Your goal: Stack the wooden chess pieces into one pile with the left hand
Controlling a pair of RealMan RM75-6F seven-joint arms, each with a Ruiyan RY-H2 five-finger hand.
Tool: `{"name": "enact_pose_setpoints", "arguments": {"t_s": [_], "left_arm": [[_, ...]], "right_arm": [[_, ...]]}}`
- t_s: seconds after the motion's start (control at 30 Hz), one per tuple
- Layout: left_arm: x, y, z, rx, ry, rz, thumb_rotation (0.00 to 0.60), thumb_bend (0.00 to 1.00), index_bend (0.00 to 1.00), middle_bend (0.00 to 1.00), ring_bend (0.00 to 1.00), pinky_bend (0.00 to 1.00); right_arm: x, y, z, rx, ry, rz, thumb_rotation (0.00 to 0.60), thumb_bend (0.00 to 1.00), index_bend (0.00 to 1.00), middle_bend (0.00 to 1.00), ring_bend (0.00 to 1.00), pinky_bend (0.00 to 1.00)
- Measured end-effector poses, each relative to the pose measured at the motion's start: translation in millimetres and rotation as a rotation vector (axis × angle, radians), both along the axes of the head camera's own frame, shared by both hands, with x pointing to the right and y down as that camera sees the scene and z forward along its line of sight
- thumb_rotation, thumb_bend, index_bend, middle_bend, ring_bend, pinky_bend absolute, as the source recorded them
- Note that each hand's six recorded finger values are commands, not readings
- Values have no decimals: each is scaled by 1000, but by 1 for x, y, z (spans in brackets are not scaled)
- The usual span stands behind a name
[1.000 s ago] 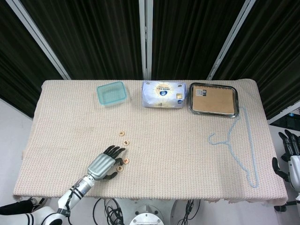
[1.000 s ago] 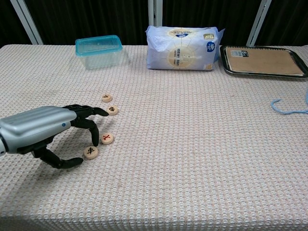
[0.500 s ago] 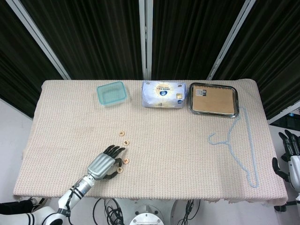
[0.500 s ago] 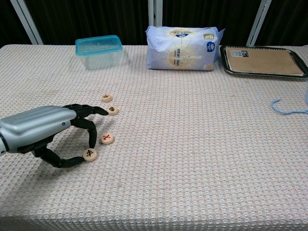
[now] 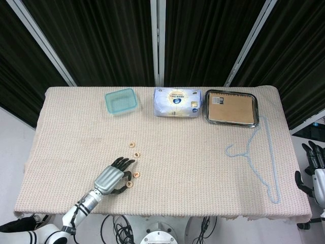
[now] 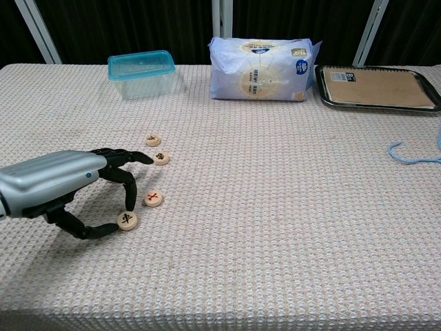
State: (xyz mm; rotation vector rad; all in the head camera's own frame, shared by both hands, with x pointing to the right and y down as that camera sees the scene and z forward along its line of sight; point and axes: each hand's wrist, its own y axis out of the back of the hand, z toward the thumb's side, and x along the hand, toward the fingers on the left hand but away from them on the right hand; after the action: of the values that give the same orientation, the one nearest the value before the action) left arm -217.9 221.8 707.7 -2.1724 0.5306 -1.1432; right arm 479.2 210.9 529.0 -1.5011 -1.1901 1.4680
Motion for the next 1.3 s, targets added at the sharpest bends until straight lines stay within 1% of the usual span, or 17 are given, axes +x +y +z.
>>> {"name": "enact_pose_setpoints", "arguments": {"t_s": [0.3,0.43,0.53,0.67,0.87,1.1,1.3], "left_arm": [[-5,-8,-6,-9,27,-48,600,327,479,47,0,0],[-10,-18,-10,-9,45,-91,600,327,481,47,0,0],[-17,-28,-10,-15,55,-140,600,327,482,47,0,0],[-30,-45,-3,-29,47,-209,600,327,484,47,0,0],[-46,-58,10,-69,33,-282,600,327,486,50,0,0],[-54,-58,21,-83,19,-300,600,327,489,52,0,0],[-54,-56,24,-77,30,-303,600,327,489,53,0,0]], "right_arm": [[0,0,0,-1,1,2,600,432,0,0,0,0],[0,0,1,-3,2,1,600,432,0,0,0,0],[-1,-1,1,-3,2,0,600,432,0,0,0,0],[-1,0,1,-2,4,2,600,432,0,0,0,0],[-2,-1,3,-7,9,-3,600,431,0,0,0,0],[-2,-1,3,-6,10,1,600,432,0,0,0,0],[-2,-1,4,-9,12,-2,600,432,0,0,0,0]]}}
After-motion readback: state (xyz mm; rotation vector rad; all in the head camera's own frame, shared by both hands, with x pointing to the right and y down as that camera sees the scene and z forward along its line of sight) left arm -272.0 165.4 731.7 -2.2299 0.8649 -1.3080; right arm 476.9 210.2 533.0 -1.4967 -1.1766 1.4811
